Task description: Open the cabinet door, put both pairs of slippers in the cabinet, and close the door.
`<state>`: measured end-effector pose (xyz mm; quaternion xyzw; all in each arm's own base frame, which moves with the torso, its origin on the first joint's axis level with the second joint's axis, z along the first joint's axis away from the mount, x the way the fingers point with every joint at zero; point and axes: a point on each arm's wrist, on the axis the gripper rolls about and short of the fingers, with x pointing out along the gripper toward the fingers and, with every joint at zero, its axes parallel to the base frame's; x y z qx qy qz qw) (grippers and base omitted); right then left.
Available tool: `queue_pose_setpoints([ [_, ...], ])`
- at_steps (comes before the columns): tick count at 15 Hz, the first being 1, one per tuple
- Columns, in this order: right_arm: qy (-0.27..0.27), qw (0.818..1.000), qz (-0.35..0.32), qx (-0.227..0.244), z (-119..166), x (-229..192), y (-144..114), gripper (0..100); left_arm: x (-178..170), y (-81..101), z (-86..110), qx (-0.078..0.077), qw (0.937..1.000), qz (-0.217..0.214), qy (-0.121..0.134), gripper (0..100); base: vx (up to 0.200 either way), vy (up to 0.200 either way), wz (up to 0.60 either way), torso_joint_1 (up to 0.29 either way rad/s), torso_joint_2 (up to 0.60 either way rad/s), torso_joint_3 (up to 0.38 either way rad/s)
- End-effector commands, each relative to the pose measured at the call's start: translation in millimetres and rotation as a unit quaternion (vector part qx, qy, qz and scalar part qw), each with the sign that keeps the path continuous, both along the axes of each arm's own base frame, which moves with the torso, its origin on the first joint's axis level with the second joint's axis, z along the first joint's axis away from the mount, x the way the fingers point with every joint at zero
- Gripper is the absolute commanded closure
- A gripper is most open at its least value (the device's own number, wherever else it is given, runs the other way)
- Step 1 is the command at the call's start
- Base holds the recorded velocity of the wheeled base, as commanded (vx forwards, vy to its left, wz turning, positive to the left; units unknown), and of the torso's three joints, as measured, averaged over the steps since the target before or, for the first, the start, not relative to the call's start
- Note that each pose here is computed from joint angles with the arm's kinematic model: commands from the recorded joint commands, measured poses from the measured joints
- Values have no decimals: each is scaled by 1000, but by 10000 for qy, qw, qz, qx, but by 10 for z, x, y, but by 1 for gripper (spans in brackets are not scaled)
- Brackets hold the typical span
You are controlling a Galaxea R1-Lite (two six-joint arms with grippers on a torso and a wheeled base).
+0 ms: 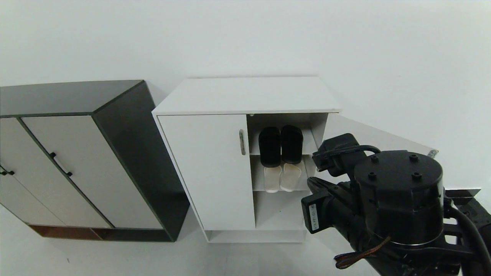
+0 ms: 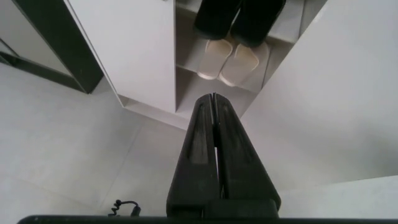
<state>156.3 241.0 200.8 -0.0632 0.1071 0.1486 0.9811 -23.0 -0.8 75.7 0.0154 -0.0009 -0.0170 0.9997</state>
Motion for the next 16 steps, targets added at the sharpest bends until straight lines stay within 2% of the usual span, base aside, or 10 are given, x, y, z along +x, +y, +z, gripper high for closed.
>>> queue_pose_setpoints([
  [1, 2, 10000, -15, -8, -3, 10, -2, 100, 1, 0, 0, -1, 10000, 1, 6, 100, 0, 0, 0, 207, -515, -310],
  [8, 69, 10000, 66, 11, -20, 56, -33, 100, 1, 0, 0, -1, 10000, 1, 6, 100, 0, 0, 0, 211, -500, -285],
  [14, 93, 9999, 67, -34, -42, 55, -42, 100, 1, 0, 0, -1, 10000, 1, 6, 100, 0, 0, 0, 16, -37, -22],
  [16, 123, 9999, 55, -34, -52, 97, -61, 100, 1, 0, 0, -1, 10000, 1, 6, 100, 0, 0, -600, -5, 0, 2],
])
